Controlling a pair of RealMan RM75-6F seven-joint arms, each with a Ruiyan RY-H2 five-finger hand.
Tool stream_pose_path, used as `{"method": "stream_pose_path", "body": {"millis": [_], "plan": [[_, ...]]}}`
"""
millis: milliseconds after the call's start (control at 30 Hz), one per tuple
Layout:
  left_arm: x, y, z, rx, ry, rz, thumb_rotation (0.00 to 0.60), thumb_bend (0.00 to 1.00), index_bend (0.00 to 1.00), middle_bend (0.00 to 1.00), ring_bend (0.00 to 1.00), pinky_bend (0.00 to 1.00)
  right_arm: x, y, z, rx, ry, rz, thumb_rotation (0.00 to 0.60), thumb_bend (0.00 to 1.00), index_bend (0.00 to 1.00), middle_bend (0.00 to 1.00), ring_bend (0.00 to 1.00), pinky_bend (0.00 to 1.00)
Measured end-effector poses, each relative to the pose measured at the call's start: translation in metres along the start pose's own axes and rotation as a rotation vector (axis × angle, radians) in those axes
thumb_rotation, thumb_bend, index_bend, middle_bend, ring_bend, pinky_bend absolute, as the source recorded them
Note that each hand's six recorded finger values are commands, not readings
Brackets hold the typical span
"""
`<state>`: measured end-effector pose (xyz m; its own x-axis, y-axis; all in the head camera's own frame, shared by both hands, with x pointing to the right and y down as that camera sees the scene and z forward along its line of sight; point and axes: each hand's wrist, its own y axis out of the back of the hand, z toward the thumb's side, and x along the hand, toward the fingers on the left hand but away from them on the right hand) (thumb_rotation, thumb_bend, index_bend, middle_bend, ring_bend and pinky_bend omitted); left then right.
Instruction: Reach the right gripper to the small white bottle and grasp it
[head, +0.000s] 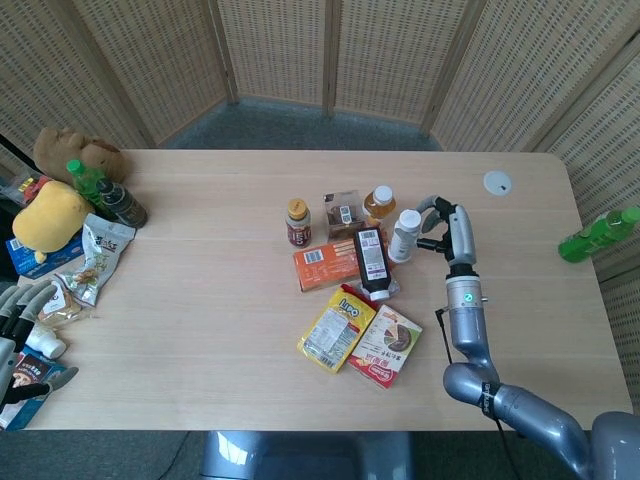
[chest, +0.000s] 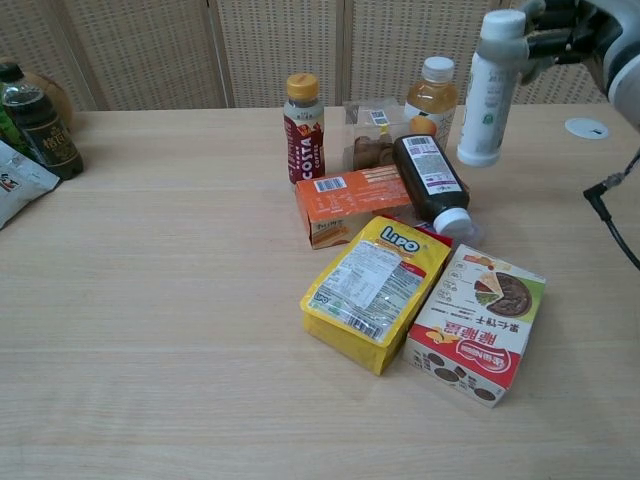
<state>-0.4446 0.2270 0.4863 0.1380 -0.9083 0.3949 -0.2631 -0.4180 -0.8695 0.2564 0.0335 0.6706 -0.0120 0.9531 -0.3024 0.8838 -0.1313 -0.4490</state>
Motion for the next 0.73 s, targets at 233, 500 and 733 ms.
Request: {"method": "stream_pose_path", "body": {"millis": [233, 500, 733], "plan": [[-0.001, 0.000, 0.001, -0.008, -0.010, -0.005, 0.600, 0.00, 0.04, 0.00, 0.00, 0.00, 0.005, 0.021, 0.061, -0.003, 0.110, -0.051, 0.600, 0.00, 0.64, 0.87, 0.66, 0.59], [-0.001, -0.001, 0.002, -0.009, -0.015, -0.011, 0.600, 0.00, 0.04, 0.00, 0.00, 0.00, 0.011, 0.047, 0.106, 0.021, 0.175, -0.113, 0.600, 0.00, 0.65, 0.87, 0.66, 0.59], [-0.001, -0.003, 0.003, -0.004, -0.016, -0.016, 0.600, 0.00, 0.04, 0.00, 0.00, 0.00, 0.016, 0.056, 0.116, 0.036, 0.186, -0.126, 0.600, 0.00, 0.65, 0.87, 0.66, 0.59]]}}
